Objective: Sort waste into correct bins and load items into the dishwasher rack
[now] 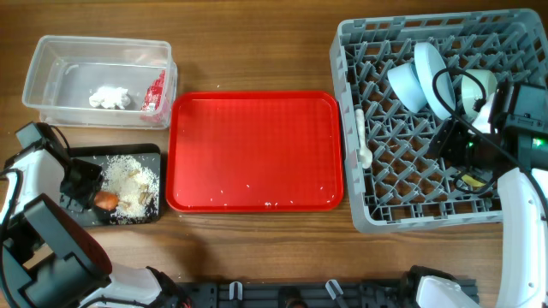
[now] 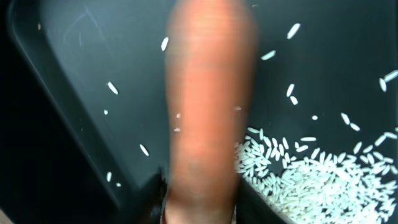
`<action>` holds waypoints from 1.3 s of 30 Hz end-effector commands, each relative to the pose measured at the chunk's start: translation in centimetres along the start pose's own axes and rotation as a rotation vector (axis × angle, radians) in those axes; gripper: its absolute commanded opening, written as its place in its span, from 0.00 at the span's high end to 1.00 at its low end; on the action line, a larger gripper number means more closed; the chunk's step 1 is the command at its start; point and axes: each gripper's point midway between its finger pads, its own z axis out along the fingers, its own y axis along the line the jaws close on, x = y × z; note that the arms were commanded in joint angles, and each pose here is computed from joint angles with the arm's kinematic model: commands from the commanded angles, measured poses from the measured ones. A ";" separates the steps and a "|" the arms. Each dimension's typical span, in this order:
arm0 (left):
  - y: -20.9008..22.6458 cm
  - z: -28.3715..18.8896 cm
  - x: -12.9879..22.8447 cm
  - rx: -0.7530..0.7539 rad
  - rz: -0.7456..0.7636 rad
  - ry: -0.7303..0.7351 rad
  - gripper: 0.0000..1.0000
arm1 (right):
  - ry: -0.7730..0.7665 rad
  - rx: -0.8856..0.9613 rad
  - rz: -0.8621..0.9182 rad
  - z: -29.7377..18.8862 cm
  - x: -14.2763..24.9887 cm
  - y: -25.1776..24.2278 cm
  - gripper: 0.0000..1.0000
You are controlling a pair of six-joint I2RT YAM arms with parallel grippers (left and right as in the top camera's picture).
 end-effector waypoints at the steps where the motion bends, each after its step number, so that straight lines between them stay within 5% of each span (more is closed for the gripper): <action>1: 0.2 0.4 0.2 -0.007 -0.007 0.010 0.32 | -0.010 -0.015 -0.018 -0.3 0.0 0.2 0.30; 9: -3.7 -4.6 -0.7 0.168 0.111 -0.061 0.26 | 0.004 -0.118 -0.026 -0.5 0.2 2.0 0.27; 12: -7.6 -8.6 0.6 0.310 0.268 -0.143 0.25 | -0.013 -0.233 -0.100 -0.8 -0.2 4.3 0.26; 18: -14.7 -12.3 10.1 0.474 0.783 -0.177 0.21 | -0.064 -0.388 -0.333 -1.5 0.5 11.0 0.21; 23: -16.1 -12.9 17.9 0.491 1.078 -0.135 0.00 | -0.018 -0.467 -0.624 -0.4 3.8 16.4 0.08; 28: -13.2 -12.0 21.0 0.394 1.159 -0.022 0.00 | 0.108 -0.379 -0.548 2.4 5.1 15.4 0.06; 34: -6.9 -11.3 21.9 0.189 1.080 0.161 0.00 | 0.181 -0.311 -0.494 2.0 6.6 13.5 0.06; 39: -6.8 -14.0 21.7 0.320 1.103 0.006 0.00 | -0.040 -0.252 -0.467 0.1 4.8 11.8 0.05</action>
